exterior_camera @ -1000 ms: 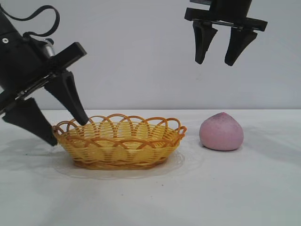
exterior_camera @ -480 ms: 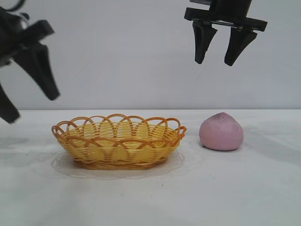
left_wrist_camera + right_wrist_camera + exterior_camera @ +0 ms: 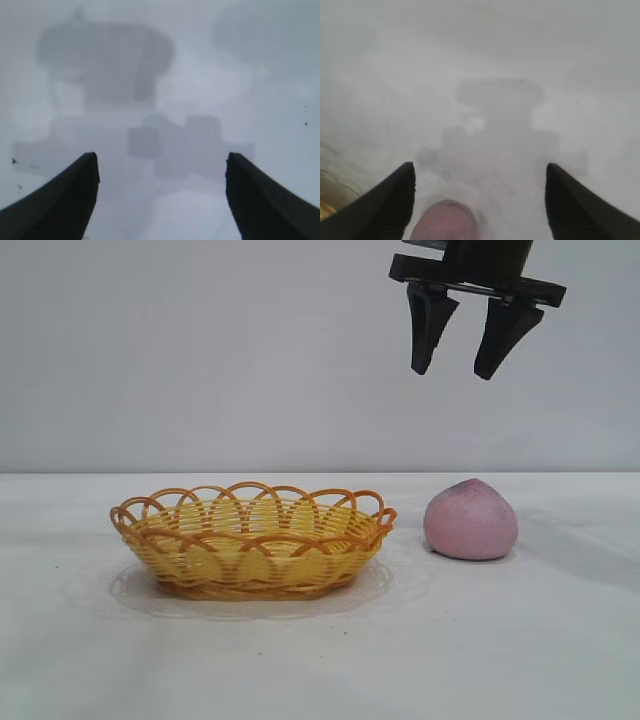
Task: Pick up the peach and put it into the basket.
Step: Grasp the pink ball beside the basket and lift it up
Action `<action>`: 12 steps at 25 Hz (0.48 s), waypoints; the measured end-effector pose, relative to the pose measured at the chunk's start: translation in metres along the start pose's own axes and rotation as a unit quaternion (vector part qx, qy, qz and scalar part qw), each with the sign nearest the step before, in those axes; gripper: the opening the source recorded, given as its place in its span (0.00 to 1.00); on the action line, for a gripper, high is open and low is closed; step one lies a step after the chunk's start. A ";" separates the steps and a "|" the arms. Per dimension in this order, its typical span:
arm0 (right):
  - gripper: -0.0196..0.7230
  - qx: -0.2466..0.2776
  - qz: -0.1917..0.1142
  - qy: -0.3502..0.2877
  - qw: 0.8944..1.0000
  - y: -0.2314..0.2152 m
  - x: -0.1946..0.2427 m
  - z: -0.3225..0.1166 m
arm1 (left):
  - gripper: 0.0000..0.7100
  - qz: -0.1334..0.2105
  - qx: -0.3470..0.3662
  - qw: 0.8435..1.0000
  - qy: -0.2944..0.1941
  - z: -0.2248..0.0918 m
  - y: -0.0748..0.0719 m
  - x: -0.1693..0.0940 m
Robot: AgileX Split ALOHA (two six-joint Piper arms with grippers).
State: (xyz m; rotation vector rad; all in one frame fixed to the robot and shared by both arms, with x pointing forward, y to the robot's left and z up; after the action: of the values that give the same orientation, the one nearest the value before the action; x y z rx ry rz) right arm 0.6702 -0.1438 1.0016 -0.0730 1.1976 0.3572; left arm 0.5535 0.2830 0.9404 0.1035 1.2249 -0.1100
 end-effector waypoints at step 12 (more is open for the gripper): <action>0.74 -0.007 0.006 0.001 1.000 0.002 0.001 0.000 | 0.67 0.030 0.009 0.986 -0.162 -0.108 -0.009 -0.151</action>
State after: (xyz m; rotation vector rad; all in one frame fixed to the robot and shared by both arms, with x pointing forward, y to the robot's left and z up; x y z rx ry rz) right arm 0.6698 -0.1416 1.0007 -0.0786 1.1981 0.3752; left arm 0.4015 0.2933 1.0459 0.1331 0.8947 -0.0822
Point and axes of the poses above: a point on each arm's last joint axis where the gripper is mounted, x pointing out along that axis toward the gripper, y along the wrist's bending axis when the last joint is at zero, z = x × y, the point moved 2 cm from there along x, pointing out along that axis toward the gripper, and after that the axes turned 5 degrees about x, right-handed, at the moved point
